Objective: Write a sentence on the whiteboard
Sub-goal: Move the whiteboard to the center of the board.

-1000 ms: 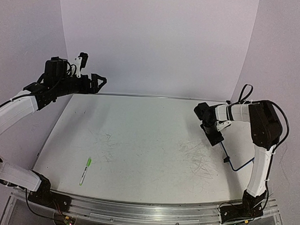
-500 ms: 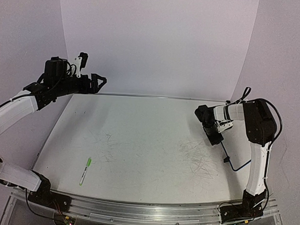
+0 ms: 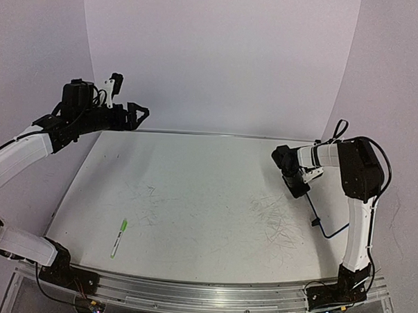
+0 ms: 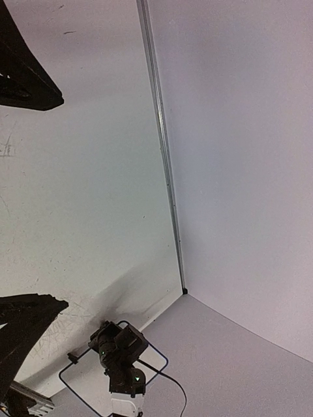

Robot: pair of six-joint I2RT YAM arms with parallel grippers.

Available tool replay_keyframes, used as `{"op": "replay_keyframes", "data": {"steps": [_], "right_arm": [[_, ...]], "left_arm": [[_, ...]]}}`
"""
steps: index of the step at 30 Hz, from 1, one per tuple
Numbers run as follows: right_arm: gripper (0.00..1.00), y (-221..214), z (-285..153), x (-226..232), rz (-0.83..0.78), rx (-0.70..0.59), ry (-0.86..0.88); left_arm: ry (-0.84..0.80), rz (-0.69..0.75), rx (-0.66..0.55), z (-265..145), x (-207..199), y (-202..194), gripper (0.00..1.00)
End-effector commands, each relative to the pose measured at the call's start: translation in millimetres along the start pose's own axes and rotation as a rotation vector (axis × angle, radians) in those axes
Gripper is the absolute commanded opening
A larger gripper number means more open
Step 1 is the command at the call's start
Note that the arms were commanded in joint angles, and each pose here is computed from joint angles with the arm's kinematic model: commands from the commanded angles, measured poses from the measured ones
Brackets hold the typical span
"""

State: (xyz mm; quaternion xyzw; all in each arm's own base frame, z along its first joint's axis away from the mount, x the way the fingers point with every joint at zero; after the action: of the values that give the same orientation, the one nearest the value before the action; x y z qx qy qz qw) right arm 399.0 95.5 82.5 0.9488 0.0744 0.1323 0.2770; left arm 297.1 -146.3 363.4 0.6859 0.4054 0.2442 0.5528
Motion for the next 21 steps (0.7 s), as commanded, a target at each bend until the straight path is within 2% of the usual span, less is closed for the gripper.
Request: {"op": "replay_keyframes", "data": {"steps": [1, 5, 8, 13, 14, 18, 20, 21], "right_arm": [[0.26, -1.1, -9.3, 3.4, -0.063, -0.017, 0.030], [0.24, -5.5, -13.5, 2.2, -0.117, -0.017, 0.048], [0.19, -11.0, -20.2, 1.0, -0.151, -0.016, 0.079], [0.19, -14.2, -27.3, -3.5, -0.177, -0.040, 0.106], [0.22, -13.4, -26.8, -5.3, -0.176, -0.047, 0.104], [0.61, -9.2, -25.3, -5.7, -0.164, -0.095, 0.103], [0.68, -7.1, -24.8, -2.9, -0.153, -0.111, 0.105], [0.69, -5.9, -22.2, -1.4, -0.146, -0.111, 0.101]], "left_arm": [[-0.019, 0.008, -0.042, -6.4, -4.3, 7.7, 1.00], [-0.024, 0.004, -0.036, -4.1, -4.3, 6.4, 0.99], [-0.029, 0.001, -0.030, -2.3, -4.2, 5.1, 0.99], [-0.028, -0.002, -0.019, 1.1, -3.2, 2.5, 0.99], [-0.028, -0.002, -0.018, 1.4, -3.2, 2.2, 0.99], [-0.027, -0.002, -0.012, 3.1, -2.7, 1.0, 0.99], [-0.028, -0.002, -0.008, 4.3, -2.7, 0.0, 0.99], [-0.027, -0.003, -0.007, 4.7, -2.4, -0.2, 0.99]]}}
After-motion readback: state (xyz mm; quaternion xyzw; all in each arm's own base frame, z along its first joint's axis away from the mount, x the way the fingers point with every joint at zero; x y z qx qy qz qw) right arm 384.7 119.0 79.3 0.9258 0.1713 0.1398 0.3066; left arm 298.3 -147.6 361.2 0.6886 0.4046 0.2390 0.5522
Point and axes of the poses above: each gripper's point midway between its finger pads, its own z axis out along the fingers, its own x axis along the line the jaws close on, y = z × x, the point moved 9 cm from there along -z, back along the fingers, and after that the axes turned 10 degrees about z, right-handed, at the moved point
